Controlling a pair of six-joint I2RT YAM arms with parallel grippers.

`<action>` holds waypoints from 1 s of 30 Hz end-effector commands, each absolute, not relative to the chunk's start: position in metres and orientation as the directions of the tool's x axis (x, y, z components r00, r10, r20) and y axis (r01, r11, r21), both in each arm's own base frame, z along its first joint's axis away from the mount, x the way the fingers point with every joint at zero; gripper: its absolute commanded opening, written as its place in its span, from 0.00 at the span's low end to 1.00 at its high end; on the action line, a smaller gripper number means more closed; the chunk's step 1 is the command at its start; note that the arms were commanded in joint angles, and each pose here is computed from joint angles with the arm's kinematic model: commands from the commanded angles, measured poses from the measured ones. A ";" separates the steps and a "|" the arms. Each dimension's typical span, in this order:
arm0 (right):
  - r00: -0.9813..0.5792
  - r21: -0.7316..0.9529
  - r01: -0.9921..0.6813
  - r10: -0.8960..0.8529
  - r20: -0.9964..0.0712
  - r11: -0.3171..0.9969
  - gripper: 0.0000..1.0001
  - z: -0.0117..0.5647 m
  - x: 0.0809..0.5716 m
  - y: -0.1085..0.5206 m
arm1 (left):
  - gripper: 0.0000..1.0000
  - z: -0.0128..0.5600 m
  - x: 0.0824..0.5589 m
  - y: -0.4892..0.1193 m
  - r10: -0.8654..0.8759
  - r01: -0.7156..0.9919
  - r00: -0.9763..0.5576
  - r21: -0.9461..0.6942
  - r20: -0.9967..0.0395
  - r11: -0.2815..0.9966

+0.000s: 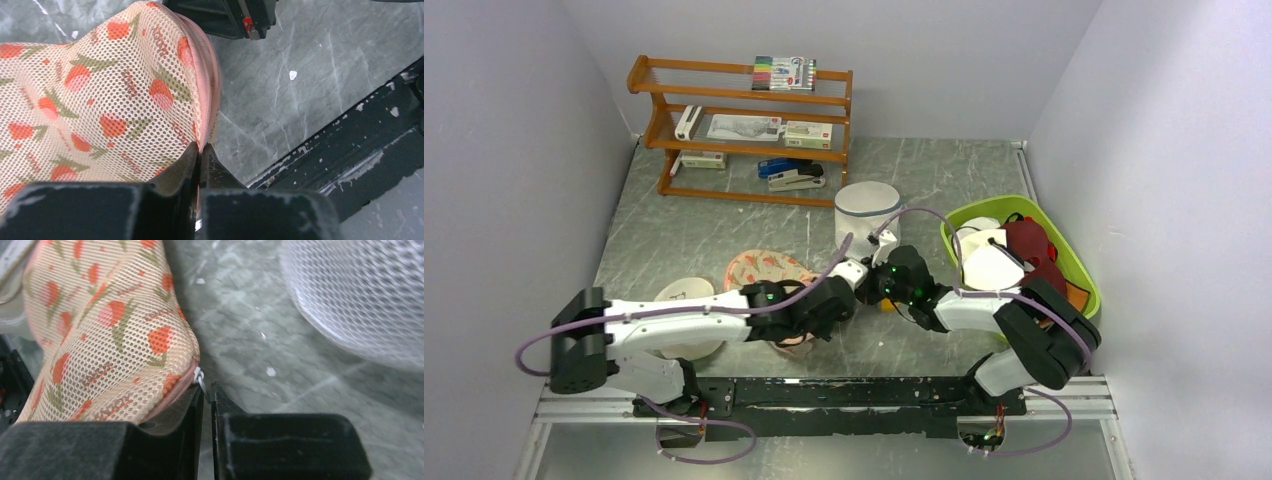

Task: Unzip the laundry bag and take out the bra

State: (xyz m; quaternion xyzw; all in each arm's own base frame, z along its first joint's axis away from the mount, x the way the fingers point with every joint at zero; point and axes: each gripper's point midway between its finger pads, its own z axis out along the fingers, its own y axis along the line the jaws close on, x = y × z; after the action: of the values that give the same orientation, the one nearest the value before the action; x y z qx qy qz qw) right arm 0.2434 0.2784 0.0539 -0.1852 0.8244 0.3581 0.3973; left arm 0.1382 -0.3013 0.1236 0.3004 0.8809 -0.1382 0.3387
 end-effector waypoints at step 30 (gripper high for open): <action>-0.394 0.102 -0.689 -0.253 -0.884 0.717 0.89 0.142 0.205 0.284 | 0.84 0.343 0.370 -0.163 -0.239 0.283 -0.372 -0.355 -0.897 0.891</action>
State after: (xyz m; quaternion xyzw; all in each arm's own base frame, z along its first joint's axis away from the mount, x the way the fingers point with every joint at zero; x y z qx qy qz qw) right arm 0.2110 0.2532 0.1136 -0.2277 0.8359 0.2608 0.4260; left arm 0.3534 -0.1930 0.3246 0.0403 0.8168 -0.2287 0.5281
